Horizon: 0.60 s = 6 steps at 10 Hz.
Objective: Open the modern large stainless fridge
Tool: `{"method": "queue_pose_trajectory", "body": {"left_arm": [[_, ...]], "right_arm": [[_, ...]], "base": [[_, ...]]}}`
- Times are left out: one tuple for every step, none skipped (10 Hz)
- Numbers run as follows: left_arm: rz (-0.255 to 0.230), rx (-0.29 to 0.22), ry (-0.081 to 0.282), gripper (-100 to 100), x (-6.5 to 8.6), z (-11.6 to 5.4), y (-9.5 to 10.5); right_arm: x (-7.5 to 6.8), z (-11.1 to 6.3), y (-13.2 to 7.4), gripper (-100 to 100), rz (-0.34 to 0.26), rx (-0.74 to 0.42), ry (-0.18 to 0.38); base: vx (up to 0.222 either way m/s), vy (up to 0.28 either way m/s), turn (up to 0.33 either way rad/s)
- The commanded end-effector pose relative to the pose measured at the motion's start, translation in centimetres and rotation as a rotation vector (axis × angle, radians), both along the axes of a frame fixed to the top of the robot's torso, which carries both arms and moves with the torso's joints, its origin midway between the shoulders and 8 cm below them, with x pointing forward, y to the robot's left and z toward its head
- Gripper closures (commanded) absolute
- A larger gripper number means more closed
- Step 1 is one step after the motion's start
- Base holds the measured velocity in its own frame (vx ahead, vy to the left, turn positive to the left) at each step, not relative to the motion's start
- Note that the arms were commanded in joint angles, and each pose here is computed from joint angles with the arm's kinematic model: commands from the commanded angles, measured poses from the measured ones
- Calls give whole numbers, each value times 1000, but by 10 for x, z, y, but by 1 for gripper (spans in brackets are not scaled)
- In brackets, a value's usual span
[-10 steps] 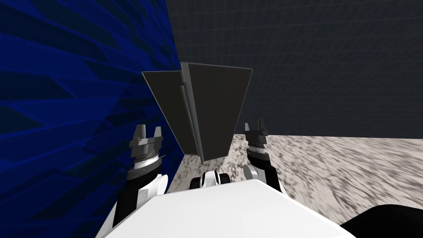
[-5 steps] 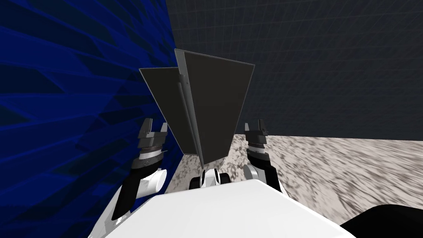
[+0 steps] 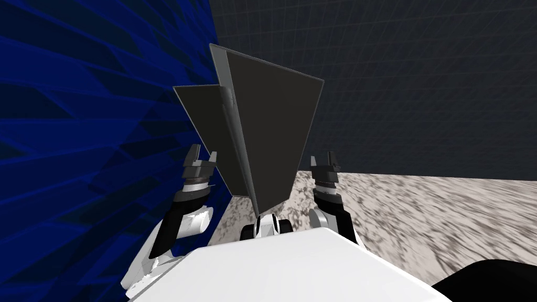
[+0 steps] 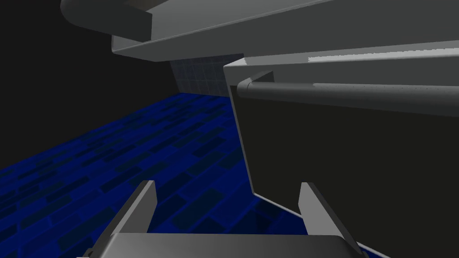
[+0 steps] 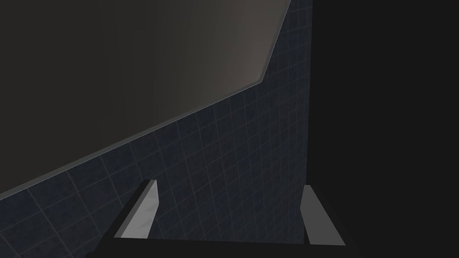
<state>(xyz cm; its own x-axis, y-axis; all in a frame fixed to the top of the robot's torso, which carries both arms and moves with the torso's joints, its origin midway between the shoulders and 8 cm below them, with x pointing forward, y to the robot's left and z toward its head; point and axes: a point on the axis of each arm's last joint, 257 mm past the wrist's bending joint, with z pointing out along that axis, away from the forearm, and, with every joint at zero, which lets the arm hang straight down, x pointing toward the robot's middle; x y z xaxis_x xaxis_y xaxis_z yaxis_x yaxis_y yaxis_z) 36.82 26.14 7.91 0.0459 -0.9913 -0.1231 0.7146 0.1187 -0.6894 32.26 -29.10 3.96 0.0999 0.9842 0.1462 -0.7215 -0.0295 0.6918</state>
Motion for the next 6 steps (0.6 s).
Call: {"method": "queue_pose_trajectory", "body": {"left_arm": [[-17,-3,18,-100,14,8,-3],[-33,-6,12,-100,20,17,-5],[-32,-9,25,-100,25,18,-5],[-30,-10,36,-100,27,15,-5],[-46,-16,30,-100,33,26,-7],[-43,-19,50,-100,38,25,-7]], "right_arm": [[0,0,0,0,0,0,0],[0,0,0,0,0,0,0],[0,0,0,0,0,0,0],[0,0,0,0,0,0,0],[0,0,0,0,0,0,0],[0,0,0,0,0,0,0]], "base": [[19,-44,23],[19,-51,32],[15,-49,25],[0,-21,5],[3,-40,49],[24,-48,19]]}}
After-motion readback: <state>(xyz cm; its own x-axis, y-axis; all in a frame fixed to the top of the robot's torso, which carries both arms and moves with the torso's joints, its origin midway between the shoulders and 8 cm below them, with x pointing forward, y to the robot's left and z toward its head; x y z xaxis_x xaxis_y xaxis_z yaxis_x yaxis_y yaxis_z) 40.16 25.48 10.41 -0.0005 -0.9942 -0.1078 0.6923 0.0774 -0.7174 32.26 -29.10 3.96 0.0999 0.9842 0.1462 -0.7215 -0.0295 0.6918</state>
